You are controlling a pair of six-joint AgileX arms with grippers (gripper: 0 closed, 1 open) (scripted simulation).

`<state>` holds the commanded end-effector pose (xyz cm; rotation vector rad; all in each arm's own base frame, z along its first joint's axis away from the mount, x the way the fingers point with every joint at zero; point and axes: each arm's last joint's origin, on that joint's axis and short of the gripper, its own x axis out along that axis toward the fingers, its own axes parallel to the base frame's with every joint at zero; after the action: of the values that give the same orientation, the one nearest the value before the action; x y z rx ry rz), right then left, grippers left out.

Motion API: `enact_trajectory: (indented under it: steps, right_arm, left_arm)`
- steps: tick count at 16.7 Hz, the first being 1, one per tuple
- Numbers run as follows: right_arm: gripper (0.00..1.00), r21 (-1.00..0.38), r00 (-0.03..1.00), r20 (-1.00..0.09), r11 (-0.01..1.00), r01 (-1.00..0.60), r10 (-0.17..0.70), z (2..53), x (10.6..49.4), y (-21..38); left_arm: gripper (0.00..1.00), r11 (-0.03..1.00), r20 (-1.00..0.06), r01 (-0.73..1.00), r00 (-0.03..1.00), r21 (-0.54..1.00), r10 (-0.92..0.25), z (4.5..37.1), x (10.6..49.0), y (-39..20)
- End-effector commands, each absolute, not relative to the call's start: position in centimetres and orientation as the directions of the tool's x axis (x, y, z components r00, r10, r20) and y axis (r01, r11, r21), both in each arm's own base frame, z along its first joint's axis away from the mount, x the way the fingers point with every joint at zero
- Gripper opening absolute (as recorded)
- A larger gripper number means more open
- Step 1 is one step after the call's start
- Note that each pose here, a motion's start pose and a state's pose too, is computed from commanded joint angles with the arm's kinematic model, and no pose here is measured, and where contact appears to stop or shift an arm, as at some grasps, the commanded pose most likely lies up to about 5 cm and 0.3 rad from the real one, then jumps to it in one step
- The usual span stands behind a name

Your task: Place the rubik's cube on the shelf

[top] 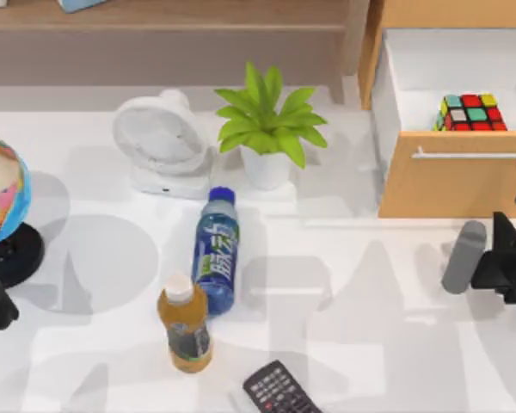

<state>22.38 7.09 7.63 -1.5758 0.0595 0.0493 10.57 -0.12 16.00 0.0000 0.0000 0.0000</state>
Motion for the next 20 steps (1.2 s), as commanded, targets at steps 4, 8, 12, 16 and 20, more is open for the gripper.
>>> enact_trajectory:
  steps: [4, 8, 12, 16, 20]
  right_arm:
    - [1.00, -0.992, 0.993, -0.064, 0.101, -0.074, 0.103, 8.9, 23.0, 9.3]
    - [1.00, -0.952, 0.960, -0.103, 0.255, -0.172, 0.260, 10.8, 24.6, 13.0]
    - [1.00, -0.850, 0.919, -0.163, 0.422, -0.316, 0.359, 14.7, 28.2, 16.5]
    - [1.00, -0.682, 0.878, -0.267, 0.567, -0.463, 0.396, 20.2, 32.2, 18.7]
    - [1.00, -0.465, 0.818, -0.435, 0.685, -0.561, 0.375, 25.1, 36.1, 19.0]
  left_arm:
    - [1.00, 1.000, 0.000, 0.000, 1.000, 0.000, 0.000, 16.0, 10.6, -0.1]
    - [1.00, 1.000, 0.000, 0.000, 1.000, 0.000, 0.000, 16.0, 10.6, -0.1]
    - [1.00, 1.000, 0.000, 0.000, 1.000, 0.000, 0.000, 16.0, 10.6, -0.1]
    - [1.00, 1.000, 0.000, 0.000, 1.000, 0.000, 0.000, 16.0, 10.6, -0.1]
    - [1.00, 1.000, 0.000, 0.000, 1.000, 0.000, 0.000, 16.0, 10.6, -0.1]
